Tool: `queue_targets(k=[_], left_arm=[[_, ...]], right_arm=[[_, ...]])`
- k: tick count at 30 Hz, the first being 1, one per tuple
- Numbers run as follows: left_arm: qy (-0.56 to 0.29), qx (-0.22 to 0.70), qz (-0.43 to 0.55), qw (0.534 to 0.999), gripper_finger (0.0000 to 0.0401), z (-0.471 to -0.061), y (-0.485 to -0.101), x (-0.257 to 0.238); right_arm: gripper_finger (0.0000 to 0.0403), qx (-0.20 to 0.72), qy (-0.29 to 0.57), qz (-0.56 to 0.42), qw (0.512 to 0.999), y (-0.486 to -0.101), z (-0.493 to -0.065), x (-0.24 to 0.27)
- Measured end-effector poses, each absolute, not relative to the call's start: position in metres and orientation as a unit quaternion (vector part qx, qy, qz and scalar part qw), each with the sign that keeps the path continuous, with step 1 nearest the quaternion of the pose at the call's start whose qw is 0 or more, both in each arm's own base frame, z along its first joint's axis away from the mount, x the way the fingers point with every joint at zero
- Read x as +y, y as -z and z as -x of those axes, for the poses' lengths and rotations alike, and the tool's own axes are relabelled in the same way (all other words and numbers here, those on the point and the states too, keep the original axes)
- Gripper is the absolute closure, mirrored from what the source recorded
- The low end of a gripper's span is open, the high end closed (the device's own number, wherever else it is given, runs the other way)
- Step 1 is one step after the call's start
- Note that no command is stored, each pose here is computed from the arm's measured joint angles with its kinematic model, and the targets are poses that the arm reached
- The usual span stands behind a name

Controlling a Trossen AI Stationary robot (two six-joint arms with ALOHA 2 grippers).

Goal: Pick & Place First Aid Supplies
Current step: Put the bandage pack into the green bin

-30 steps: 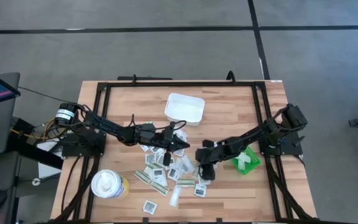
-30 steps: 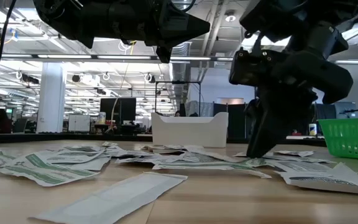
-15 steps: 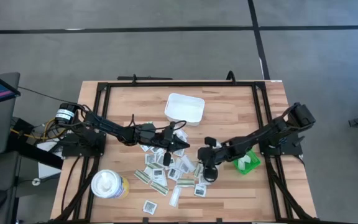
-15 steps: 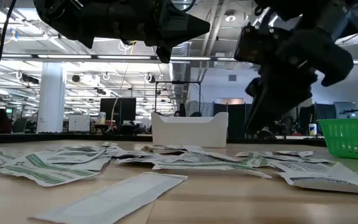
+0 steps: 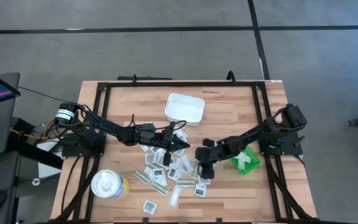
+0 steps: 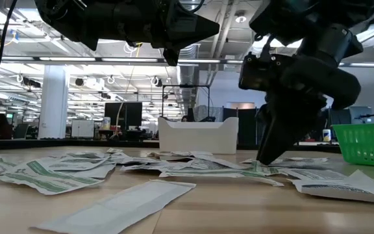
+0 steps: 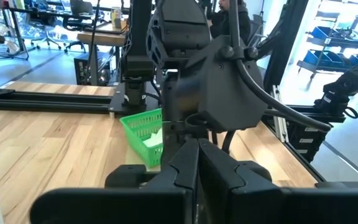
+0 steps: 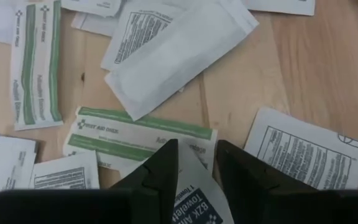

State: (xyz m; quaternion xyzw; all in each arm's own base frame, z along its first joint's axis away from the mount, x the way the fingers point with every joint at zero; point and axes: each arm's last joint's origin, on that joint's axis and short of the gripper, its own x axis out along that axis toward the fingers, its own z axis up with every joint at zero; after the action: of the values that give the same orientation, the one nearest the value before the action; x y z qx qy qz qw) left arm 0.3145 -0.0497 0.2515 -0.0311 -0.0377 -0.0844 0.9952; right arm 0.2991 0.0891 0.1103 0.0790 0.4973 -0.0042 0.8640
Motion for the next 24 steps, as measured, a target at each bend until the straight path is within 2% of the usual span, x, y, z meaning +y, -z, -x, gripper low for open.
queue_targets(k=[5,13,20,24], left_arm=[[0.084,-0.038,0.031,0.995,0.0389,-0.315,-0.252,-0.05],[0.084,-0.038,0.031,0.995,0.0389,-0.315,-0.252,-0.05],[0.084,-0.038,0.031,0.995,0.0389,-0.315,-0.252,-0.05],[0.084,-0.038,0.031,0.995,0.0389,-0.315,-0.252,-0.05]], right_arm=[[0.0313,0.494,0.017,-0.079,0.866,-0.11,-0.301,0.083],[0.0395,0.499,0.002,-0.071,0.864,-0.109,-0.301,0.084],[0.0399,0.489,-0.018,-0.073,0.869,-0.123,-0.296,0.087],[0.04,0.461,-0.032,-0.07,0.884,-0.144,-0.291,0.095]])
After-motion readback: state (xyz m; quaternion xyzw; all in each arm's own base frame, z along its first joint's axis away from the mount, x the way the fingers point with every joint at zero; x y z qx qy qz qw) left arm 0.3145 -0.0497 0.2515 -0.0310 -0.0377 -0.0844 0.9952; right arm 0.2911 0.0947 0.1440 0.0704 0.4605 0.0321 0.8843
